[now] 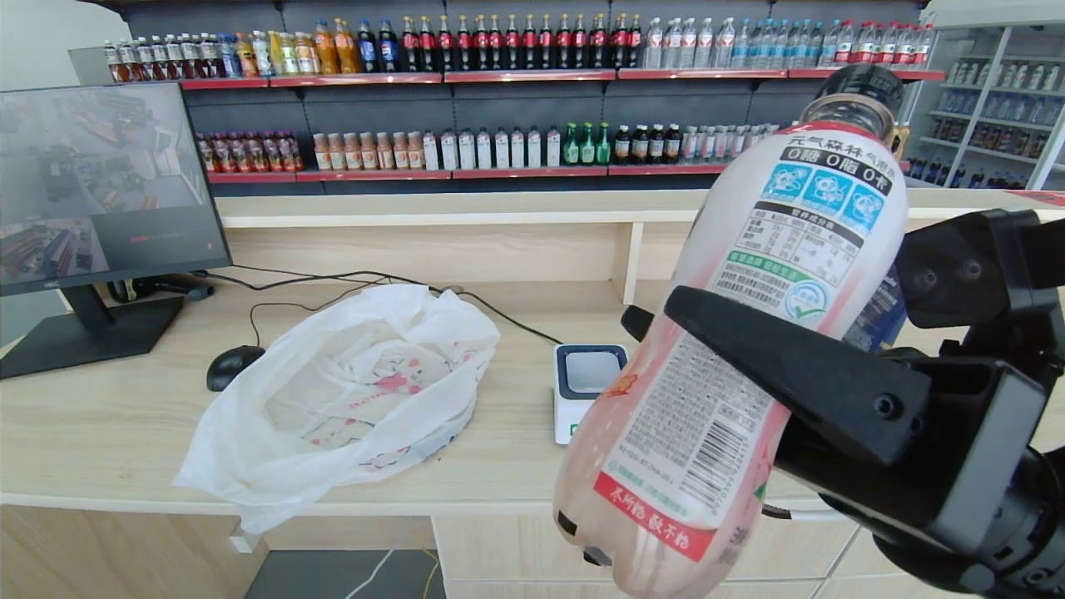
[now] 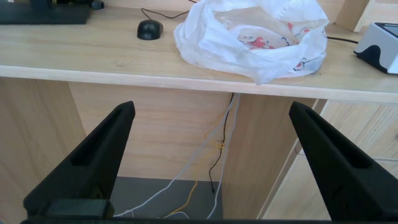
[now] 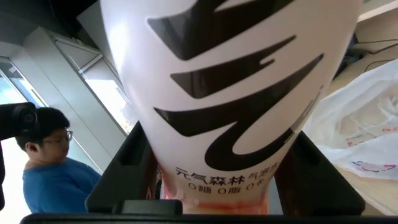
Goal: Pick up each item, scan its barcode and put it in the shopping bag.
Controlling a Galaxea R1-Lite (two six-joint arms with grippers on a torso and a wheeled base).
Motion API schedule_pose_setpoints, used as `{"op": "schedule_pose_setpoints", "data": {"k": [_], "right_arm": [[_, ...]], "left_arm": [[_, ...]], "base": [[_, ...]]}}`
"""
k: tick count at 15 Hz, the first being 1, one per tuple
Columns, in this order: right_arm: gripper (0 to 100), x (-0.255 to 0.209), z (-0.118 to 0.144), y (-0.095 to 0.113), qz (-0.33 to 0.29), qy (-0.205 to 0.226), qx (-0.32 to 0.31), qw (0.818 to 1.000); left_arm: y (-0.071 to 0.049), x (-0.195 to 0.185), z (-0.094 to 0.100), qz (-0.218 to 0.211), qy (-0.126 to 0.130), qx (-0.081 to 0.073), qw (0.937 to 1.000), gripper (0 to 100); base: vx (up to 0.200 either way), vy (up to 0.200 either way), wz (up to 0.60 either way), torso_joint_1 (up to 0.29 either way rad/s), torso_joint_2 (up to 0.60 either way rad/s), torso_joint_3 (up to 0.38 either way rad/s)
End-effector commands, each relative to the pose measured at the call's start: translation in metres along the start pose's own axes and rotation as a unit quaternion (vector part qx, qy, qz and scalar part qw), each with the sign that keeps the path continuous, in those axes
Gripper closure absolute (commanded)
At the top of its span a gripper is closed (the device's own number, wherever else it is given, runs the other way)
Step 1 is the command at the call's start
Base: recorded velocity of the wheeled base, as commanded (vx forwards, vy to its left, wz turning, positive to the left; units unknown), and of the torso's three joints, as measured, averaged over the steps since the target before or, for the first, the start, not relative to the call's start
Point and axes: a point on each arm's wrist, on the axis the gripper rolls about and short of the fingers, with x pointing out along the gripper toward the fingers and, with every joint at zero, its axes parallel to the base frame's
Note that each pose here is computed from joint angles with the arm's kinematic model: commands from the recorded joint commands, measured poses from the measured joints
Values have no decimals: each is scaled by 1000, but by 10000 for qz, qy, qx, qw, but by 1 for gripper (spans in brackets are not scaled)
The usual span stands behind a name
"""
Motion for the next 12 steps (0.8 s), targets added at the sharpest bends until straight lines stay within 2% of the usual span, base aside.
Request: {"op": "schedule_pose_setpoints", "data": {"k": [1,3,6,8,9,11,12], "right_arm": [[100,-3,-3,-1,-54,60,-242,9997],[100,-11,-10,-7,-227,234,-736,9968],[100,-33,-20,-9,-480,504,-1015,9924],[100,-50,-30,-16,-761,782,-1412,9839],[100,-61,-35,-17,-857,984,-1826,9745],[100,-67,-33,-20,-1081,934,-2192,9652],[100,-70,-30,-24,-1472,771,-2588,9515]], "left_arm": [[0,0,0,1,-2,-1,10000,0],[0,0,0,1,-2,-1,10000,0],[0,0,0,1,-2,-1,10000,0],[0,0,0,1,6,-1,10000,0],[0,0,0,1,-2,-1,10000,0],[0,0,0,1,-2,-1,10000,0],[0,0,0,1,-2,-1,10000,0]], "base": [[0,0,0,0,0,0],[0,0,0,0,0,0],[0,0,0,0,0,0],[0,0,0,0,0,0],[0,0,0,0,0,0],[0,0,0,0,0,0],[0,0,0,0,0,0]]}}
